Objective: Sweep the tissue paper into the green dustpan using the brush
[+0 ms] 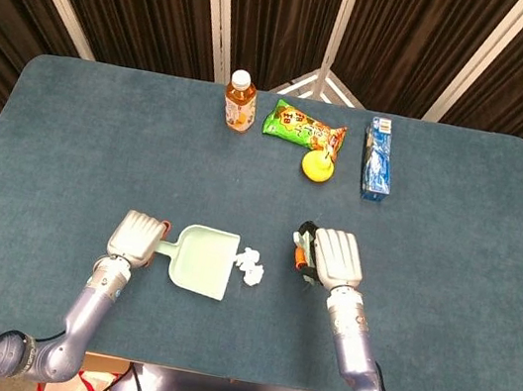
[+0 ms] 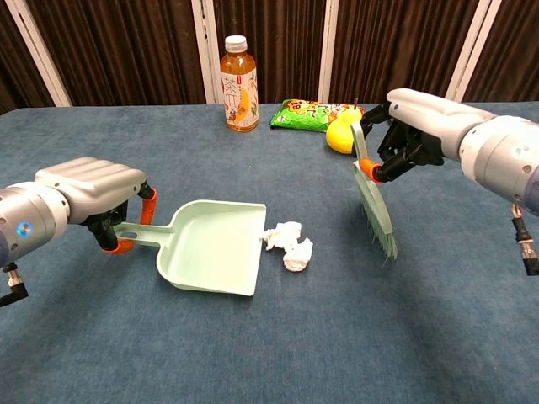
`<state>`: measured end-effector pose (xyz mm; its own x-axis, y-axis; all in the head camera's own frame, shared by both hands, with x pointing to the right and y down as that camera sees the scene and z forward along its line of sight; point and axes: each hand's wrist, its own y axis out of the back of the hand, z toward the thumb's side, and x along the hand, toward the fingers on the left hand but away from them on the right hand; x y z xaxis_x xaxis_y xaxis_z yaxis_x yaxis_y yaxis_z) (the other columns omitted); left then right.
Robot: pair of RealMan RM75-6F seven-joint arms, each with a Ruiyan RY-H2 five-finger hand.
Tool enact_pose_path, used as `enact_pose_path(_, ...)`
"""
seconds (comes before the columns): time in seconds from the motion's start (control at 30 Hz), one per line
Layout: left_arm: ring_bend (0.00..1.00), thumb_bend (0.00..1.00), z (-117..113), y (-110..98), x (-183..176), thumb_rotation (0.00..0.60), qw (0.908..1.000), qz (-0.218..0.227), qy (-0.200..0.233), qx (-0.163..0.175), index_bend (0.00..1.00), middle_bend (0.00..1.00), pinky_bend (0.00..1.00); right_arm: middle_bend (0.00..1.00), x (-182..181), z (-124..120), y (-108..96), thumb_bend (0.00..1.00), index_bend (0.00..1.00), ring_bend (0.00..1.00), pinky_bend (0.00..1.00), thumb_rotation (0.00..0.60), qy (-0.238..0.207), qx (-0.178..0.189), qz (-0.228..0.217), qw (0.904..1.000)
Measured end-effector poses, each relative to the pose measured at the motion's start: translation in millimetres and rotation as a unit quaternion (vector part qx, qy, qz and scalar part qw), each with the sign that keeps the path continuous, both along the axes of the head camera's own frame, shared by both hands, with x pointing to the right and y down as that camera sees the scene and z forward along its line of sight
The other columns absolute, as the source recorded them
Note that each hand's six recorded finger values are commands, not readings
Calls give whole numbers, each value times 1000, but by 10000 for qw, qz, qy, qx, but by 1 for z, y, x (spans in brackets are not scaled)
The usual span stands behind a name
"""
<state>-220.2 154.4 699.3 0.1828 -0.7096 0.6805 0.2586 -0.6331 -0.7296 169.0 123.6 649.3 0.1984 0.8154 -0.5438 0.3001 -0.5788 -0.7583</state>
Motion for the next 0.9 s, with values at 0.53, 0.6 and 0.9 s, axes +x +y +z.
enact_pose_path(0.53, 971, 571, -16, -2, 7, 600, 9971, -188, -683, -289, 685, 994, 978, 877, 1, -7, 0, 511, 793, 870, 897, 600, -30, 6, 34, 10000)
enact_pose_path(0.6, 972, 572, -19, -4, 9, 600, 9959, -194, -809, -351, 687, 994, 981, 877, 2, -7, 1, 512, 793, 870, 897, 600, -20, -8, 40, 10000)
enact_pose_path(0.9, 973, 575, -22, -4, 31, 600, 9938, -276, -904, -586, 687, 994, 983, 877, -2, -8, 7, 516, 795, 870, 897, 600, -79, -89, 4, 9999)
